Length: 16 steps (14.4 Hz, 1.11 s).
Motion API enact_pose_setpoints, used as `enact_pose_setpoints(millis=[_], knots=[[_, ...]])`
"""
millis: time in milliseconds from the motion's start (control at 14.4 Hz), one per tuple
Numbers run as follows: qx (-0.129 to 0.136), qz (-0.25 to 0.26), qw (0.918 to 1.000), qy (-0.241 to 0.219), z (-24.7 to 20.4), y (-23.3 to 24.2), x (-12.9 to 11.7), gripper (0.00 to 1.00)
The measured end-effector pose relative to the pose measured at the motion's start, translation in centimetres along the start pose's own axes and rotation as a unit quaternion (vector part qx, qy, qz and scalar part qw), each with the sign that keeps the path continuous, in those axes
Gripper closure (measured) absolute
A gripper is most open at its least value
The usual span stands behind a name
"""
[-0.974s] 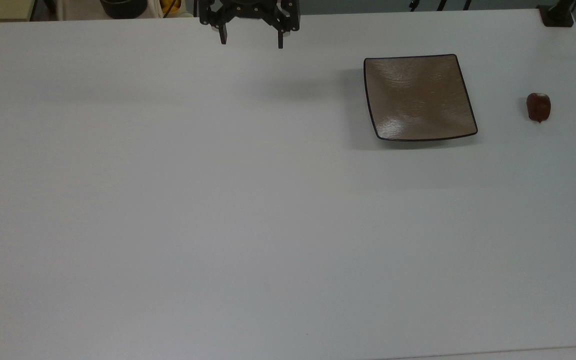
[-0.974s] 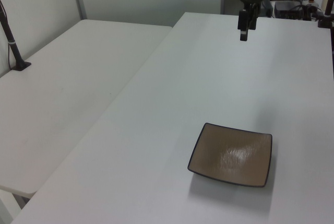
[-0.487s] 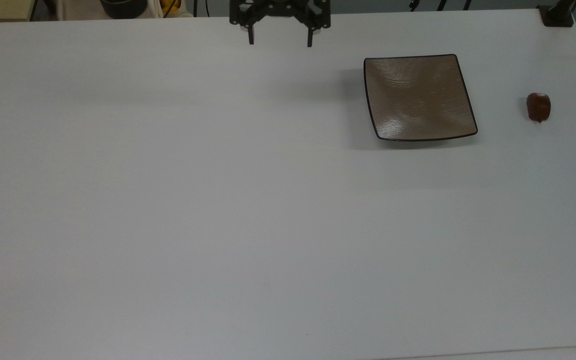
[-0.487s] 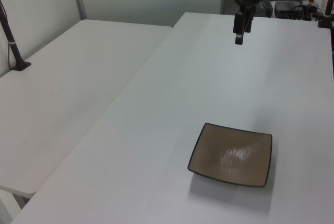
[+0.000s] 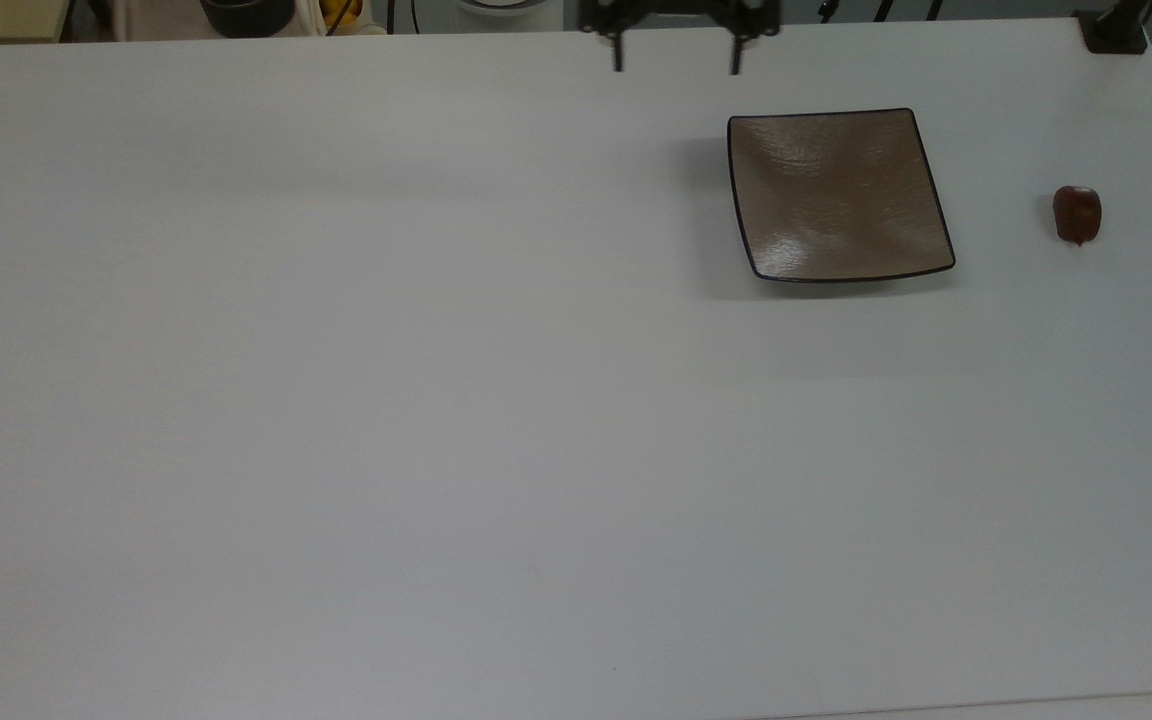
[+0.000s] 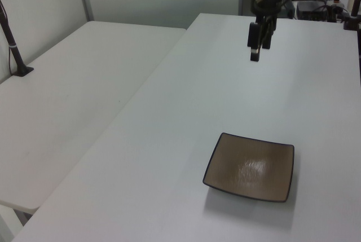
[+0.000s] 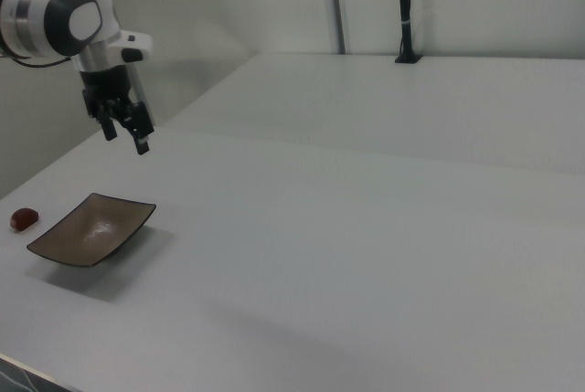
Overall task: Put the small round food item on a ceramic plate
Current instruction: 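Move the open gripper across the table toward the red food item, then lower the gripper over the small red food item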
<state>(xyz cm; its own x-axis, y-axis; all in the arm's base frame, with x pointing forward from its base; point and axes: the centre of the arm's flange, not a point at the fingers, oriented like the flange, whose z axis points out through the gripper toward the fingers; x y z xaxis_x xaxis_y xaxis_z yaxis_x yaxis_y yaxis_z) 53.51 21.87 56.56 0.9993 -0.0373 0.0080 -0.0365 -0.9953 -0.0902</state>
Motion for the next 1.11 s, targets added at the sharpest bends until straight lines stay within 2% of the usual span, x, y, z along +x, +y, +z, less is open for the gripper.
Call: enact_pose_setpoints(millis=[209,487,696,835,1114], knots=[[0.032,0.003,0.9995,0.004,1.6,-5.4,-1.2,0.00],[0.076,0.005,0.9971,0.011,5.5,-11.4,-1.5,0.00],[0.110,-0.001,0.9938,0.016,8.9,-16.8,-2.6,0.00],[0.128,0.011,0.9917,0.004,10.4,-20.4,-3.3,0.00],[0.156,0.008,0.9875,-0.018,13.0,-25.0,-2.9,0.00]])
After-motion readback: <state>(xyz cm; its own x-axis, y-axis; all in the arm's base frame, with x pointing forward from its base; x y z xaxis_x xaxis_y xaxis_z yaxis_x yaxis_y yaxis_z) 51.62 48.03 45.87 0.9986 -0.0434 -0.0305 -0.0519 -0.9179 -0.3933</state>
